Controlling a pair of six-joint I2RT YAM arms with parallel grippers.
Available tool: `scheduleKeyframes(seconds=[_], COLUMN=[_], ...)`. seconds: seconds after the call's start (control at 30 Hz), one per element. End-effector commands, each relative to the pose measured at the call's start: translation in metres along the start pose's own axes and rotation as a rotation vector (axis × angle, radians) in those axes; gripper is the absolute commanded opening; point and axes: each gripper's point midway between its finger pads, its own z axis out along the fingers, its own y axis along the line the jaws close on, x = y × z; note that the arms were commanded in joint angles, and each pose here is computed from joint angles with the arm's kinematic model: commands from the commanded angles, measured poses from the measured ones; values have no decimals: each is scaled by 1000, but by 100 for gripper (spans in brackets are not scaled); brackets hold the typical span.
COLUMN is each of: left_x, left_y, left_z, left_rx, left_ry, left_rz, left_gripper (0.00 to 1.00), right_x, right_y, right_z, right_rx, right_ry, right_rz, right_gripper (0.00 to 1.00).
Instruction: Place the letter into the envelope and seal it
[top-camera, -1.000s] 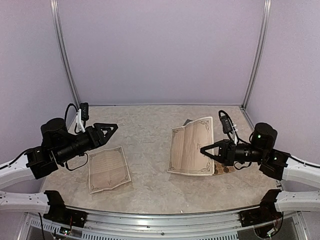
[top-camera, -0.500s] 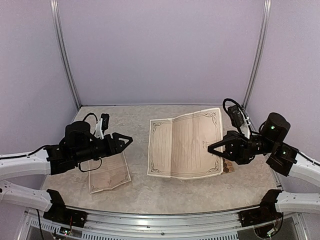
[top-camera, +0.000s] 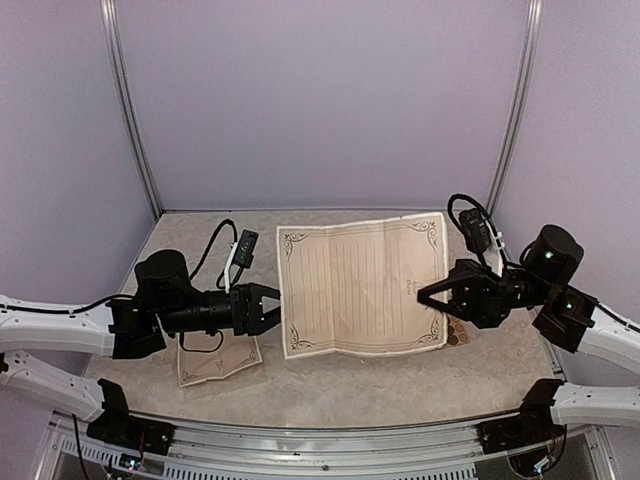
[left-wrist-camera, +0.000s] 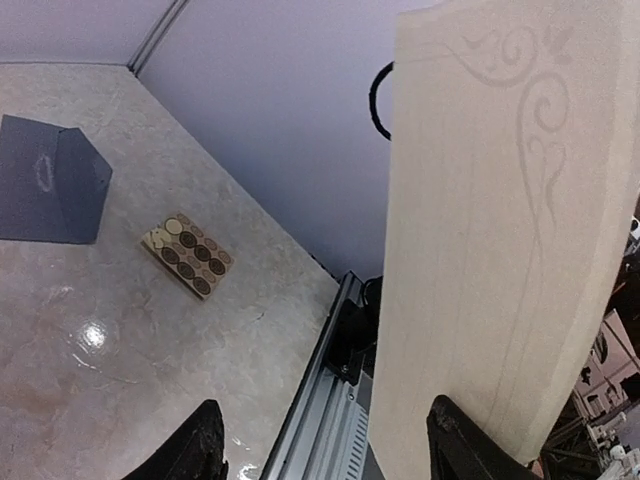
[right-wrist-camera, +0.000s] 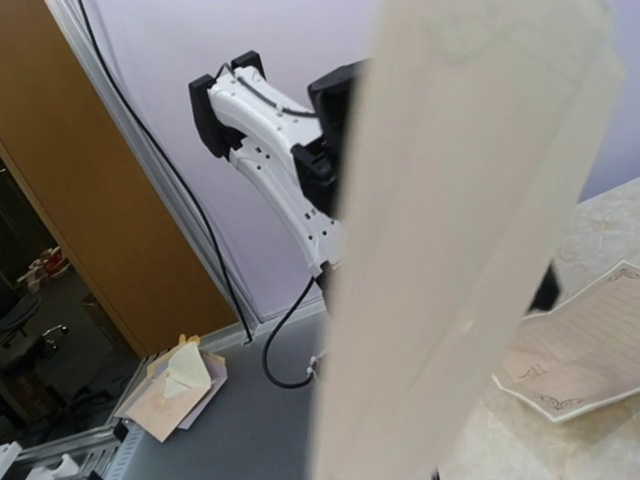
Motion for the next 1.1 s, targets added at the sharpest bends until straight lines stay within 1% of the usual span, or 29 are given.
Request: scheduleKeyframes(seconds=[0.0, 0.2, 0.37, 0.57, 0.73, 1.07], left_x=[-2, -5, -8, -15, -13, -13], left_y=[-40, -56, -64, -71, -79, -76], left_z=[5, 14, 19, 12, 16, 31], left_rx=[163, 217, 252, 277, 310, 306], left_ry=[-2, 0, -6, -48, -26, -12], left_rz=[74, 92, 92, 83, 84, 88], left_gripper=[65, 65, 65, 66, 66, 66], right_x=[-7, -5, -3, -1, 1, 4], right_y=[5, 8, 3, 0, 1, 10], right_z=[3, 2, 2, 1, 3, 3], right_rx=[-18, -37, -7, 7, -15, -64], right_ry=[-27, -25, -26, -31, -17, 0], right_rz=[-26, -26, -16, -8, -2, -8], right_gripper=[0, 0, 0, 0, 0, 0])
